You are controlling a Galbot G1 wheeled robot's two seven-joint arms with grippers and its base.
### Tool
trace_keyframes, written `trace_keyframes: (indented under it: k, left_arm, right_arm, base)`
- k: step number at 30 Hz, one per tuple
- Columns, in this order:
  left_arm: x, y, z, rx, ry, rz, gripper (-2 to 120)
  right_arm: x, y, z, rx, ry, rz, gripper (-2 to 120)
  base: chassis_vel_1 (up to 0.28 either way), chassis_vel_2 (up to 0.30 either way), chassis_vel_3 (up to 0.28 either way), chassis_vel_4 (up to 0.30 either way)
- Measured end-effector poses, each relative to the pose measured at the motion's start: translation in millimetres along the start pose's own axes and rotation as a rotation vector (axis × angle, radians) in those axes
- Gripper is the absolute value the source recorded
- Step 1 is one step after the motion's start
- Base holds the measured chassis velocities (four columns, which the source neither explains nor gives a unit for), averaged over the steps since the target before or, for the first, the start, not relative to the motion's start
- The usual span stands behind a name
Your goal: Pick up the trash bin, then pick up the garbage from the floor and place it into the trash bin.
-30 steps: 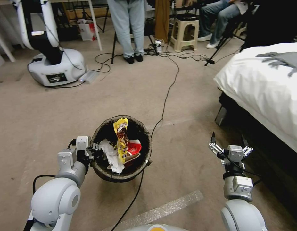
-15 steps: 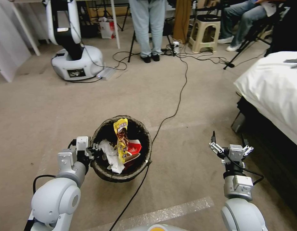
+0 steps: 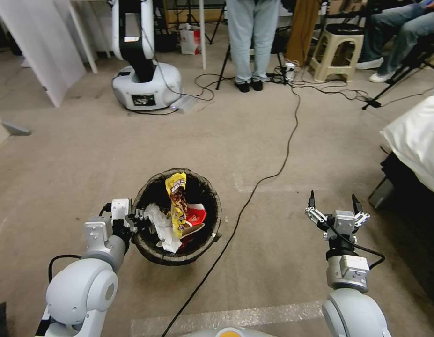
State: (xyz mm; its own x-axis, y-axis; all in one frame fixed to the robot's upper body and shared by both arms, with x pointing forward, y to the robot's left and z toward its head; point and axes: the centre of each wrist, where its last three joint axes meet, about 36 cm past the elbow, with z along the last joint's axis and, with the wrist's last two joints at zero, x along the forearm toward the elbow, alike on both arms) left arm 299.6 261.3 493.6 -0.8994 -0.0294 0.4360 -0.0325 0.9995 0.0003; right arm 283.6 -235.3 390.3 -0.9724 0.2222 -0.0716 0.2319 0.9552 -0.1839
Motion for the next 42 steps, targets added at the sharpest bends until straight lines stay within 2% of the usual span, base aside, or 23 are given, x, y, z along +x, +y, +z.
trace_keyframes:
  k: [27,34,36,42]
  left_arm:
    - [-2.5,-1.2,1.1,0.006,0.005,0.006,0]
    - [-0.2,-2.2,-12.5,0.004,-0.03,-0.002,0]
    - [-4.1,0.3,-15.2,-0.005,-0.029,-0.025,0]
    - [-22.5,7.5,-11.3,-0.002,0.011,-0.031,0]
  right_arm:
    - [1.7,1.9,2.4,0.008,0.006,-0.007,100]
    - [2.2,3.4,2.3,0.006,0.006,-0.011,100]
    - [2.2,3.7,2.3,0.007,0.005,-0.011,100]
    - [1.9,4.4,2.1,0.007,0.003,-0.012,100]
  base:
    - [0.06,0.059,0.059,0.06]
    - [0.0,0.0,0.0,0.0]
    - [0.0,0.0,0.0,0.0]
    - [0.0,0.0,0.0,0.0]
